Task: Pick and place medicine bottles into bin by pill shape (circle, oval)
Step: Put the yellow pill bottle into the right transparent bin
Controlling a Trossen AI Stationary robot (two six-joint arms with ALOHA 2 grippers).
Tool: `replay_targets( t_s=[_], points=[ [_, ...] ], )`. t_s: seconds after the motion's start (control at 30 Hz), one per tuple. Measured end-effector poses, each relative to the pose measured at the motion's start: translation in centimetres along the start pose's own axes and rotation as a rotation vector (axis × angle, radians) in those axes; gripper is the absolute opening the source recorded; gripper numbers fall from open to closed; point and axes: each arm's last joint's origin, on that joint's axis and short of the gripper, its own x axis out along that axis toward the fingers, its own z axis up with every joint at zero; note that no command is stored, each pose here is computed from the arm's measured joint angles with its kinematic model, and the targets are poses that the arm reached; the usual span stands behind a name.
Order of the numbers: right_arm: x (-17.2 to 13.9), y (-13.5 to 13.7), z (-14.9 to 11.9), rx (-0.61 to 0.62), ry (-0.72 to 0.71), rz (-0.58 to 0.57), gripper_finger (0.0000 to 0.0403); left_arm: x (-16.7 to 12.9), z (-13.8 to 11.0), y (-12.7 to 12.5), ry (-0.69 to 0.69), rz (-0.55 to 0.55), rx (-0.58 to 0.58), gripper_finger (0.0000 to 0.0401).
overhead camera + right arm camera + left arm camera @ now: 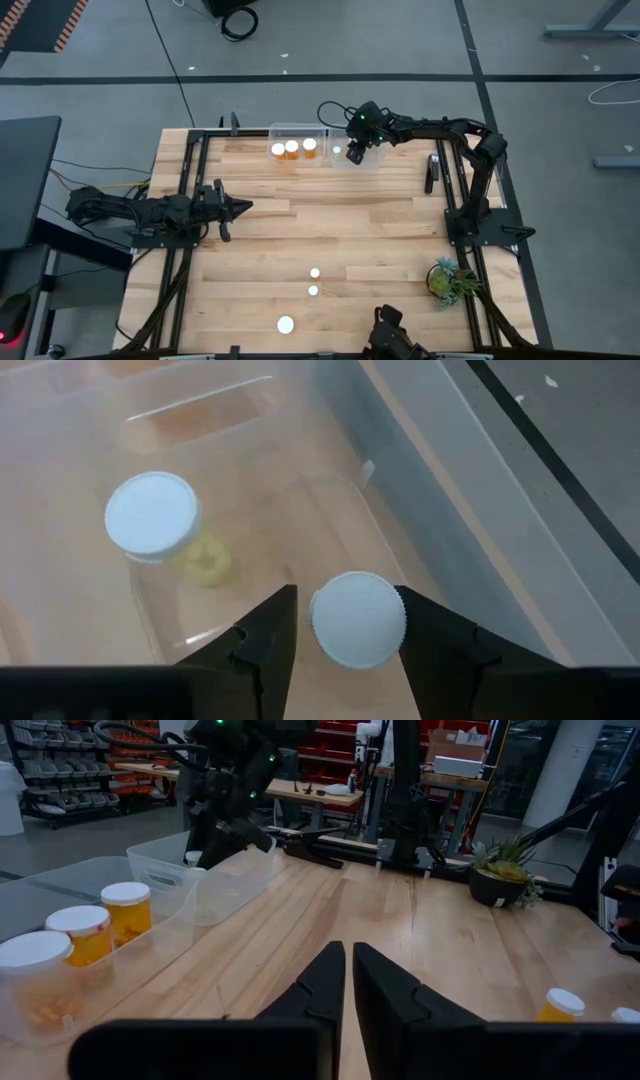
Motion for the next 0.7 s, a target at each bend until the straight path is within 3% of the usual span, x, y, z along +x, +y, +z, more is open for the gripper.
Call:
replay_targets(
  t_s=[0.37, 0.7],
  points=[
    [0.00, 0.00, 0.00, -0.002, 0.000, 0.000, 0.0175, 0.00, 0.00, 0.00, 0.000, 0.000, 0.000, 0.0025],
    [-0.01, 0.00, 0.00, -0.010, 0.000, 0.000, 0.0235, 0.00, 0.00, 0.00, 0.000, 0.000, 0.000, 0.0035]
  ],
)
